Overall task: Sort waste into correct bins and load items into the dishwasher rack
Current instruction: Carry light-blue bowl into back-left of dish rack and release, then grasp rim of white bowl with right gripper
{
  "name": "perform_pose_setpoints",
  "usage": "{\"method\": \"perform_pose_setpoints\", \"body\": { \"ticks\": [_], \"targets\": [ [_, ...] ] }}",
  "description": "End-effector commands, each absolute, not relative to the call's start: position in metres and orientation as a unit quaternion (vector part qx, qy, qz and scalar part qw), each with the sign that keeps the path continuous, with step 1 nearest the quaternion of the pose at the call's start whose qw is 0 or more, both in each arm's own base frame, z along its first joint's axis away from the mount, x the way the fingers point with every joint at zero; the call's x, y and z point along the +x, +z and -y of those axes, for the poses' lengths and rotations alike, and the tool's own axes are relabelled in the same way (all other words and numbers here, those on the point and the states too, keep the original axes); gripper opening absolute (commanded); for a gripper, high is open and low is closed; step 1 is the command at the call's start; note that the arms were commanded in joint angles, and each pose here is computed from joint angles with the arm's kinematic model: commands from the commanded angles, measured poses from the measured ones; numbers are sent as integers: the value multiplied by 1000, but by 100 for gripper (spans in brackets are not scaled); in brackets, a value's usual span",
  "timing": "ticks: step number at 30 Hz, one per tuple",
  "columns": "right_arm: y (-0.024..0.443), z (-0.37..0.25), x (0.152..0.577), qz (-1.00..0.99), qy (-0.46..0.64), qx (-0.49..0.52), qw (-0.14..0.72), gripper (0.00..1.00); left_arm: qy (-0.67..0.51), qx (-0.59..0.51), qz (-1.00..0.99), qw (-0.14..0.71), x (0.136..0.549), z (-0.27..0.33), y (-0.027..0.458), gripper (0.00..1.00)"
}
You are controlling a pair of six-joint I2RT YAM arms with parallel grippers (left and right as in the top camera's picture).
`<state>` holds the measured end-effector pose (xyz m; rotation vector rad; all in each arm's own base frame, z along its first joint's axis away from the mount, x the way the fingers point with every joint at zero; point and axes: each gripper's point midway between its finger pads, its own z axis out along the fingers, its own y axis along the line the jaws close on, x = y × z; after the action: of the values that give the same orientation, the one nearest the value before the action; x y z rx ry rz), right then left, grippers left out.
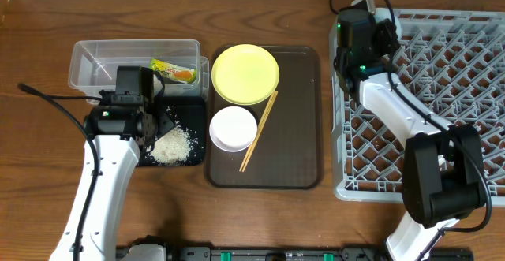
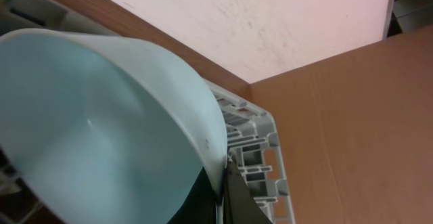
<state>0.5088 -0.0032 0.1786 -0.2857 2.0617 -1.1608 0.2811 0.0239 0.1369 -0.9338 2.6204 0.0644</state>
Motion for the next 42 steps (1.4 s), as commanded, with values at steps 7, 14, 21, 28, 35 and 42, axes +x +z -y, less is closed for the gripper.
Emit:
{"method": "perform_pose_setpoints", "body": {
  "ticks": [7,14,21,28,35,42],
  "targets": [
    [165,-6,504,-816,-432,-93,372,1,24,-336,-925,175,279,-25,136,64],
    [146,-30,486,-833,-419,-114,344,1,24,-336,-925,175,279,-25,136,65],
    [142,-39,464,-865,-356,-52,351,15,25,-331,-927,175,279,-25,136,64],
    [166,-49,440,-891,-287,-71,345,49,26,-331,-927,175,279,-25,136,64],
    [193,-141,409,-915,6,-172,366,67,27,-328,-928,173,278,-26,136,65],
    [194,-228,365,-889,209,-258,316,68,47,-328,-931,155,266,-30,133,66]
  ]
}}
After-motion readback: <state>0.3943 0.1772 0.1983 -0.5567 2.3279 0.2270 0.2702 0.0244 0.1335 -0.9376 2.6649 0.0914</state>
